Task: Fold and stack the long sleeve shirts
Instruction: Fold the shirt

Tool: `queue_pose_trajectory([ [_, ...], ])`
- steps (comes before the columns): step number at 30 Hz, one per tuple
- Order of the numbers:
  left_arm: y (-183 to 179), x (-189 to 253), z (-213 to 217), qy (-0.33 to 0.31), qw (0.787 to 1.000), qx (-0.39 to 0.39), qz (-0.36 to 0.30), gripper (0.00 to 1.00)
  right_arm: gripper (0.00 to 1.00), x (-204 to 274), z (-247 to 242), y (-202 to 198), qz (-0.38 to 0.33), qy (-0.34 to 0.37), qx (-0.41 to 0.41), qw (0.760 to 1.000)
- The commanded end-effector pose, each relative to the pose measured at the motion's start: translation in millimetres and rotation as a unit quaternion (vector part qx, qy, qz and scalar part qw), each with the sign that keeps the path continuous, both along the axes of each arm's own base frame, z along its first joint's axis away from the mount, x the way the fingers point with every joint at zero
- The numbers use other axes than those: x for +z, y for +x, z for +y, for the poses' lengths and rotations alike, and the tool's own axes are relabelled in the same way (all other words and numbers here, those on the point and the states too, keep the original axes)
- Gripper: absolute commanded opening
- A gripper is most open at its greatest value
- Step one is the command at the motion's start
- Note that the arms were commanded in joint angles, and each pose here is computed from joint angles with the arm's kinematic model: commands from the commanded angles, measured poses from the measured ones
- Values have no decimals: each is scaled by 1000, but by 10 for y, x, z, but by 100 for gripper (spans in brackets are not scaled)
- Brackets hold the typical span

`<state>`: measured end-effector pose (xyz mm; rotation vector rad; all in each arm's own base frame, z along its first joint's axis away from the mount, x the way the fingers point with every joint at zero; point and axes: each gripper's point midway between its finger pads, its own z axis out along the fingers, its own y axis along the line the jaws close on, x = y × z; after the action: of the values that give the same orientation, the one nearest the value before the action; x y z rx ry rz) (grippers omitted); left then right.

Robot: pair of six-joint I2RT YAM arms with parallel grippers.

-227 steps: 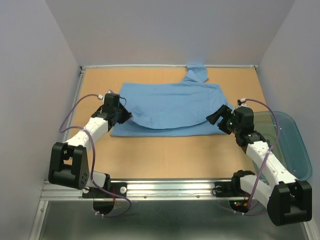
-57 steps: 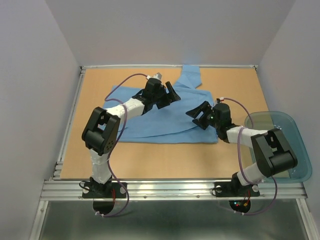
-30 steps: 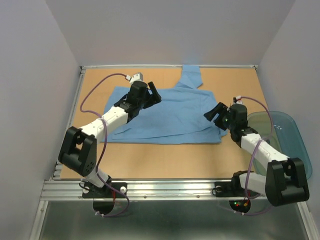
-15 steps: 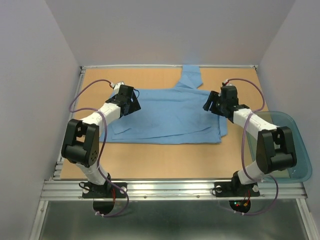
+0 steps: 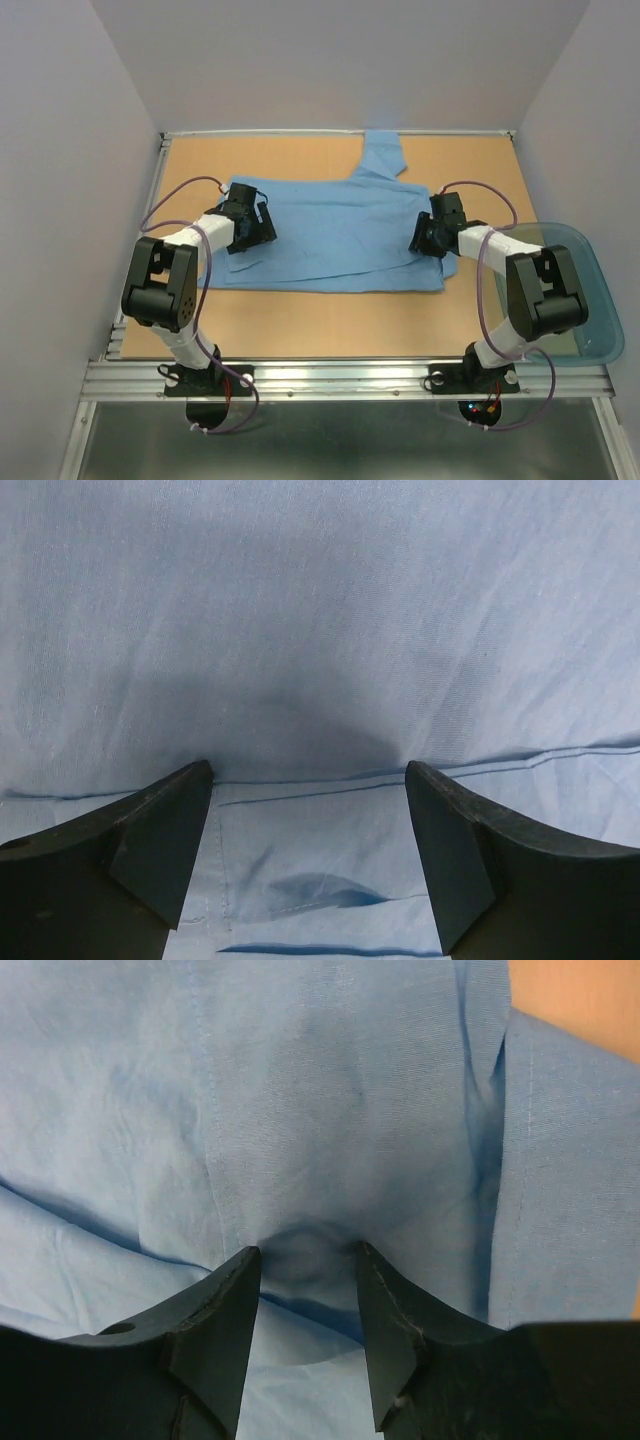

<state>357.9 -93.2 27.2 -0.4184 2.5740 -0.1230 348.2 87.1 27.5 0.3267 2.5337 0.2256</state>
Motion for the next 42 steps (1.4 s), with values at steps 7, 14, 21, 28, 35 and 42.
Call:
queue_pose_trajectory([
  [7, -930, -45, -90, -83, 993, -24, 79, 91, 56, -125, 48, -829, 107, 43, -14, 993],
  [14, -355, 798, 261, -5, 998, 7, -66, 95, 66, 599, -54, -275, -1, 32, -28, 999],
  [21, 298, 1151, 794, 90, 989, 50, -110, 99, 84, 1200, -164, 480, -72, 40, -30, 996],
  [28, 990, 1081, 765, 128, 983, -50, -122, 99, 96, 1345, -216, 932, -94, 32, -12, 995],
  [35, 1390, 835, 767, 175, 970, -130, -112, 96, 96, 1340, -130, 1001, -93, 45, 12, 995],
  [42, 1666, 563, 852, 153, 975, -134, -88, 84, 95, 1293, -85, 970, -85, 55, 21, 995],
])
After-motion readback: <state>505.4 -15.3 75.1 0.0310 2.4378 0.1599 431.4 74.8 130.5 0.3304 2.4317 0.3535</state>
